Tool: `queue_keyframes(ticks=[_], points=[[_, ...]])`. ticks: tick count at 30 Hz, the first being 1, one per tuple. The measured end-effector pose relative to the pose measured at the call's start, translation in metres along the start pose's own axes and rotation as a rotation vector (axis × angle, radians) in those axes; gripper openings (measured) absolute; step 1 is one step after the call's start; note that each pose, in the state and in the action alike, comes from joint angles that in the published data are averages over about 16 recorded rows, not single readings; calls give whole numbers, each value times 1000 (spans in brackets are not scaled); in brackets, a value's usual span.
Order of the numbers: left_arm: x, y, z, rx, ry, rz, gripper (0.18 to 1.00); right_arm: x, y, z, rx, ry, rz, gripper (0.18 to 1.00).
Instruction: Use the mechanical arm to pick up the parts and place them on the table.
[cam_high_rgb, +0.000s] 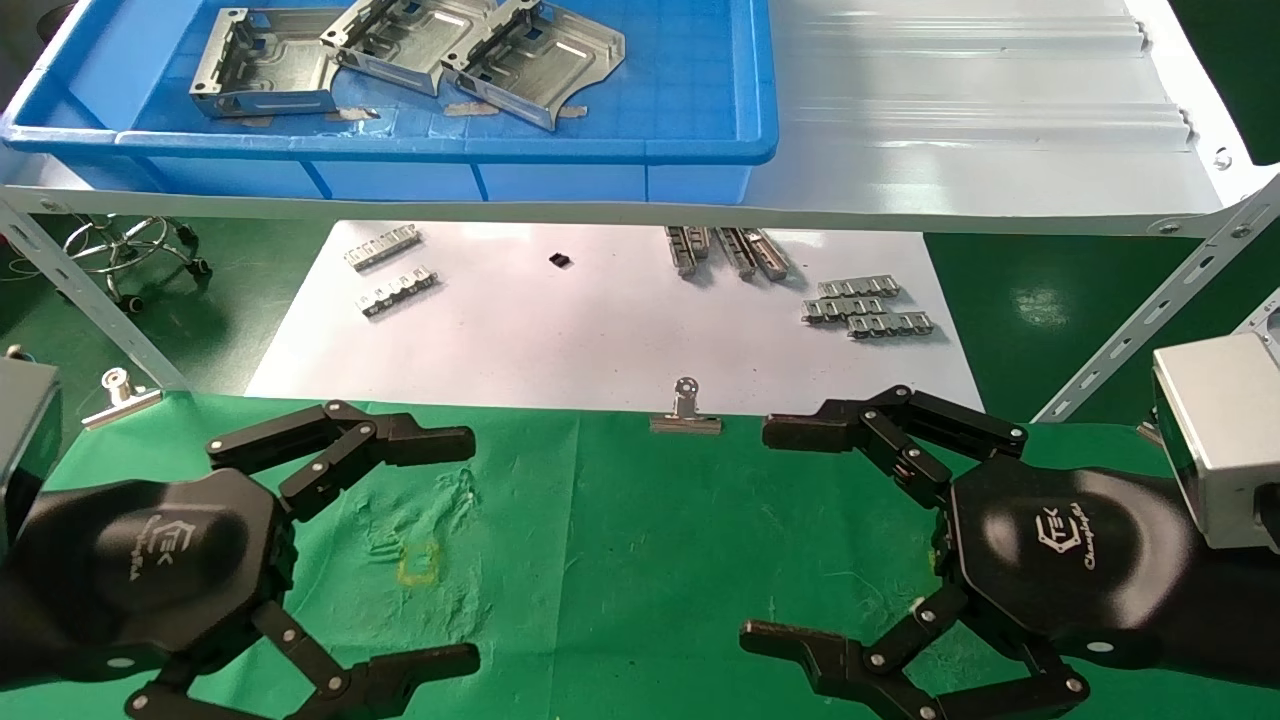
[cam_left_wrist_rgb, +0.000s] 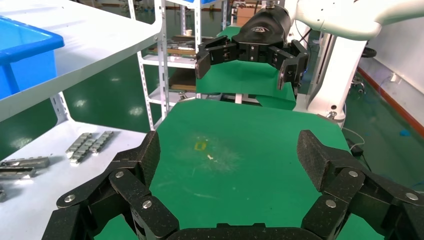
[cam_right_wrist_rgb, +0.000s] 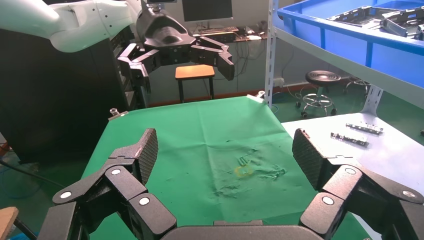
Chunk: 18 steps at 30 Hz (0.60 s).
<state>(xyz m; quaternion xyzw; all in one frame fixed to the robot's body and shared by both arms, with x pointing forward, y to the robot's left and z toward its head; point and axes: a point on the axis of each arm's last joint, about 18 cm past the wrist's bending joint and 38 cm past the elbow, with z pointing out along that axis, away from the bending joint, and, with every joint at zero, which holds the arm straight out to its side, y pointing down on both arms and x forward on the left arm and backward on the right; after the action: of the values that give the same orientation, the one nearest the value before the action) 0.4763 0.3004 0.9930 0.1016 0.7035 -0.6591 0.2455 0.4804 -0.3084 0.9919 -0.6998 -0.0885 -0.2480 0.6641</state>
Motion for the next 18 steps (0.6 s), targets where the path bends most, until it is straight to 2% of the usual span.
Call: queue_keyframes(ticks=[18], points=[[0, 0, 0, 0, 0, 1, 1001, 0, 0, 0, 0, 0, 0, 1001]])
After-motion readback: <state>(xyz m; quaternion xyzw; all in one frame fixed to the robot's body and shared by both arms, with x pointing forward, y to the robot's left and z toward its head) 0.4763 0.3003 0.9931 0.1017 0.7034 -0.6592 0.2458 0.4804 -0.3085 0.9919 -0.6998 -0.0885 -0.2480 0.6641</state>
